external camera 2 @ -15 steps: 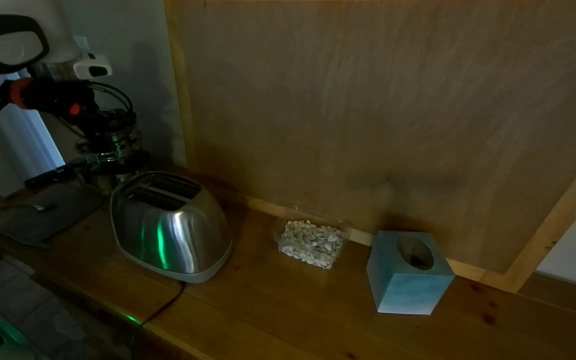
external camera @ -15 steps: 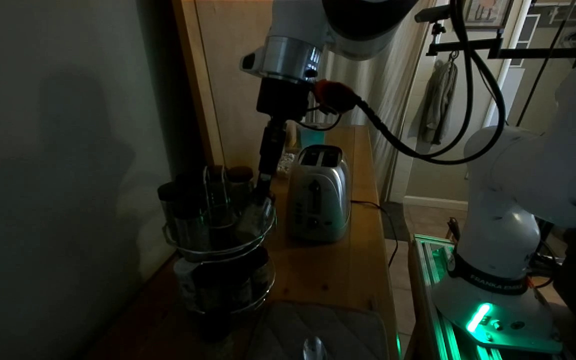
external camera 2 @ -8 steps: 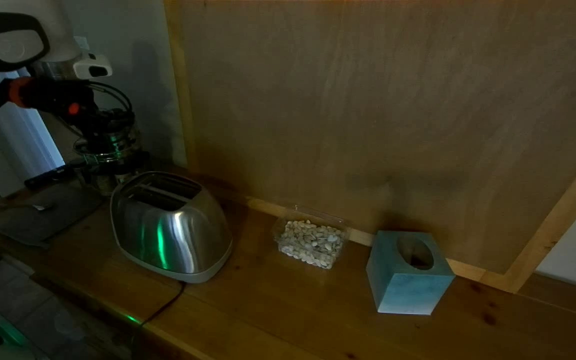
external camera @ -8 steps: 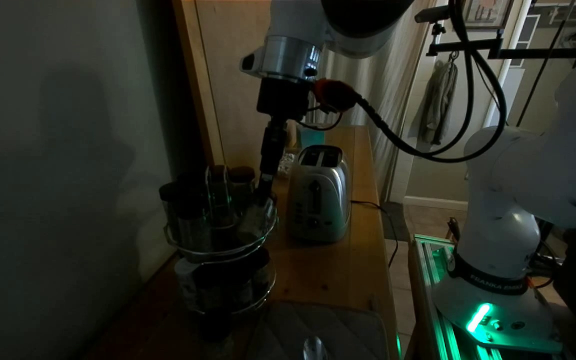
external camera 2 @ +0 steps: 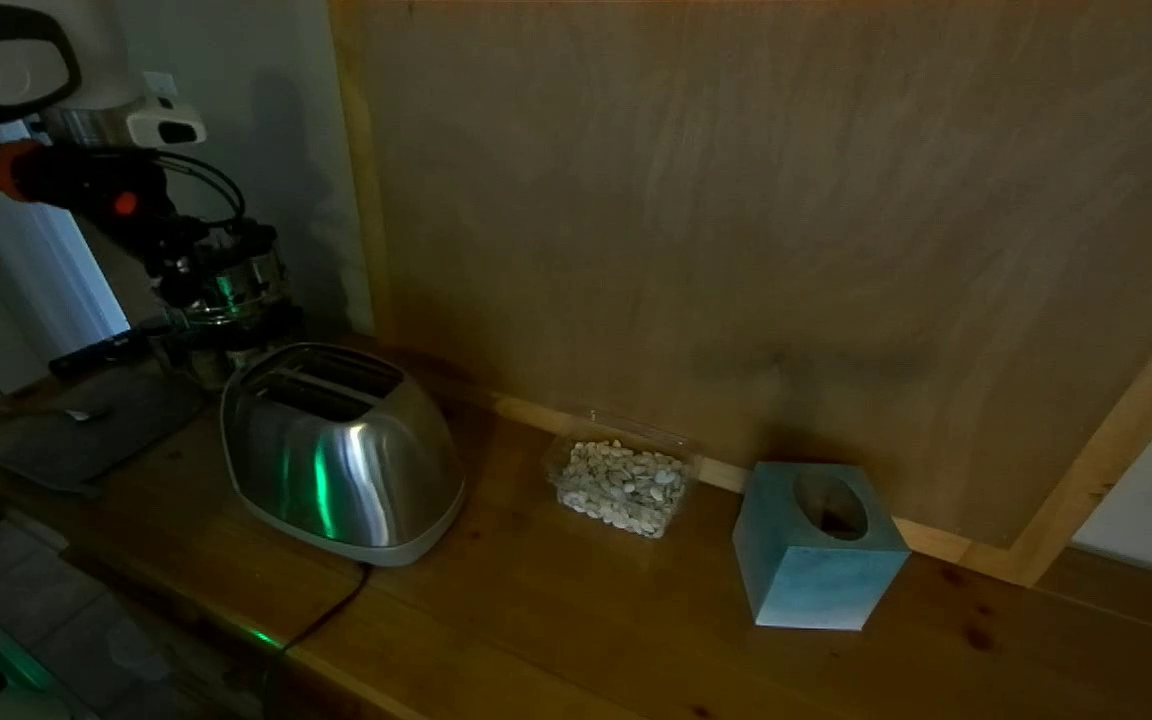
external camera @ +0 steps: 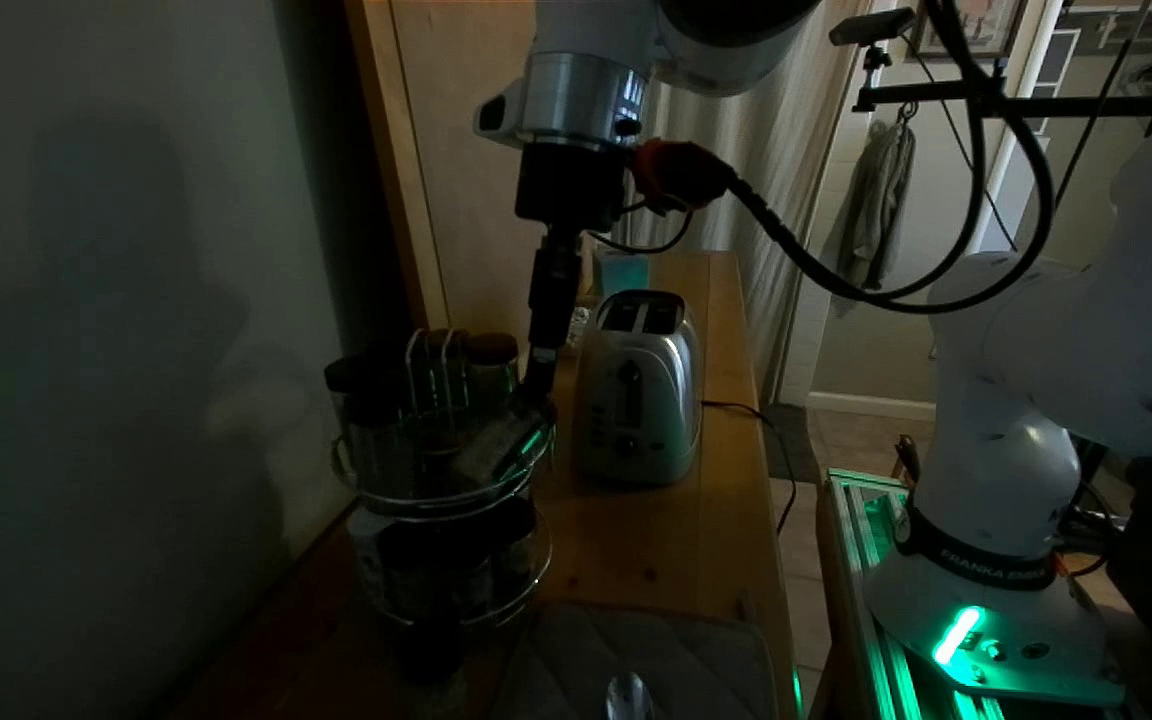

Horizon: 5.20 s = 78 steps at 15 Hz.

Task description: Straighten the tilted spice bottle on the rack

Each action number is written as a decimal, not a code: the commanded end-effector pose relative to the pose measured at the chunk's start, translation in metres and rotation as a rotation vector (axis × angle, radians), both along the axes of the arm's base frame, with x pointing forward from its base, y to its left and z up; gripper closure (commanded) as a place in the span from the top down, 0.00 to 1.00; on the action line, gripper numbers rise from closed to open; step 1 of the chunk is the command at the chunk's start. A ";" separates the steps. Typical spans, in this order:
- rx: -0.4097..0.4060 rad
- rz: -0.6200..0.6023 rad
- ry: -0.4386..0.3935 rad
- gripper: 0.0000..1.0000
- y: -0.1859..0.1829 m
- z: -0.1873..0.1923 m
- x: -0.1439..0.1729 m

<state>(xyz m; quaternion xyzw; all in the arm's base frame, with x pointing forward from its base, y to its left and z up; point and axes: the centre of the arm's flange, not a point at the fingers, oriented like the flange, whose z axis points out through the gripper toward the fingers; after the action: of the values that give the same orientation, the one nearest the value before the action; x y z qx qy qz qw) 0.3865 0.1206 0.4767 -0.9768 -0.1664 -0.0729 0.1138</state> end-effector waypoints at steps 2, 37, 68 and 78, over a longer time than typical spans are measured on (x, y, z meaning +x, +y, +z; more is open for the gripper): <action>0.004 0.008 0.031 0.04 0.019 0.011 -0.009; 0.123 -0.183 0.024 1.00 0.012 -0.051 0.011; 0.179 -0.349 0.084 0.37 -0.007 -0.030 0.021; 0.091 -0.320 0.080 0.37 -0.014 -0.014 0.025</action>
<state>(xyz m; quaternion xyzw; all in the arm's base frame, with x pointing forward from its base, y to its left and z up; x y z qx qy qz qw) 0.4107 0.1031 0.4557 -0.9842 0.0090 -0.0656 0.1639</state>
